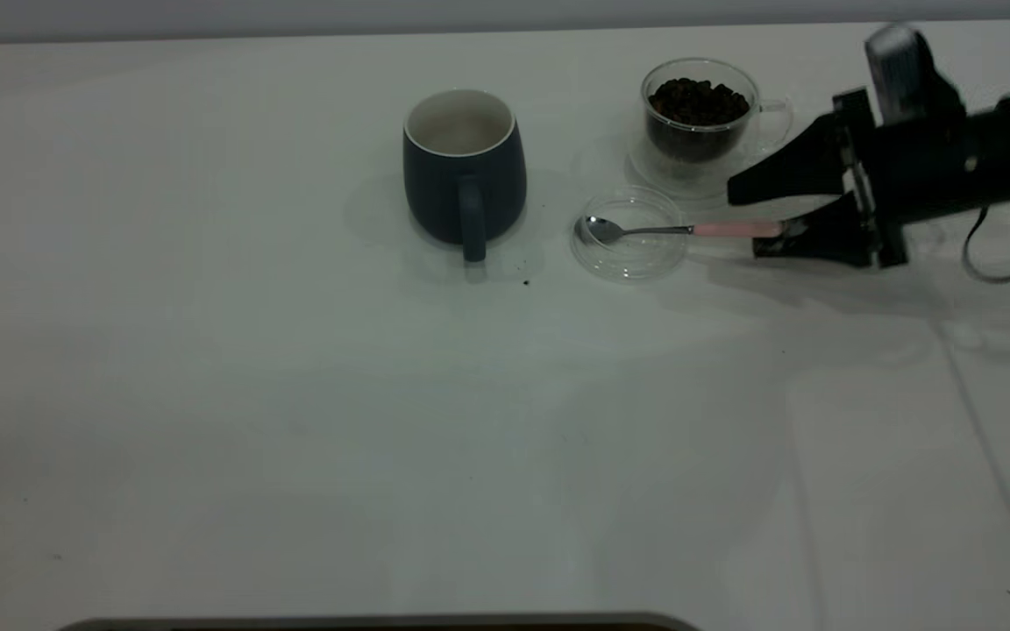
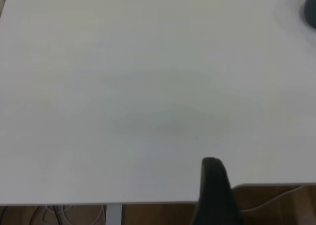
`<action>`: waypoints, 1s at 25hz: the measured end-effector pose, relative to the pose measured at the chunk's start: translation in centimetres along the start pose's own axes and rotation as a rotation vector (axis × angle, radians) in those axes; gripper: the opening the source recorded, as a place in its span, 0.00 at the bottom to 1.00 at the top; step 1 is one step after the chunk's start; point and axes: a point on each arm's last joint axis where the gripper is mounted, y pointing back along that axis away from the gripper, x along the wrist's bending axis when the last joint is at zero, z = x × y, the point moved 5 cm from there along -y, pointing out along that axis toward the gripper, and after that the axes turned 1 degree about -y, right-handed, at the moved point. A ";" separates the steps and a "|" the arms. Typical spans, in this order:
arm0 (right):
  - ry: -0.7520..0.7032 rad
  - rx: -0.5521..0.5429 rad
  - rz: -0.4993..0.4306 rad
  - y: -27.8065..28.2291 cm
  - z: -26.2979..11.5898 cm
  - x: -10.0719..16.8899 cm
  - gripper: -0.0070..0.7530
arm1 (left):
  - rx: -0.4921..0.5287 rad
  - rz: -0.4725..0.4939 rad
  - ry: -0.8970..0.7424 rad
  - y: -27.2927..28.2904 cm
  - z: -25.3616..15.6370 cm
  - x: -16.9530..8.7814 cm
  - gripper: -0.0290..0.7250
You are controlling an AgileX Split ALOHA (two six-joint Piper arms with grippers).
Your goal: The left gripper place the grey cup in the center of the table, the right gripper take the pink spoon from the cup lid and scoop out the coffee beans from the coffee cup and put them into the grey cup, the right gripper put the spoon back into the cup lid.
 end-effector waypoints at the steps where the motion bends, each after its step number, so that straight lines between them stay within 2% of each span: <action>1: -0.020 0.019 -0.041 0.6 0.1 0.3 0.80 | 0.000 0.000 0.000 0.0 0.0 0.0 0.79; 8: -0.104 0.177 -0.391 6.1 -0.7 2.6 0.79 | 0.000 0.000 0.000 0.0 0.0 0.0 0.79; 12: -0.106 0.219 -0.563 10.0 -1.2 5.0 0.79 | 0.000 0.000 0.000 0.0 0.0 0.0 0.79; 19: 0.044 0.169 -0.694 15.4 -2.1 12.9 0.79 | 0.000 0.000 0.000 0.0 0.0 0.0 0.79; 25: 0.185 0.088 -0.779 19.7 -5.1 20.4 0.79 | 0.000 0.000 0.000 0.0 0.0 0.0 0.79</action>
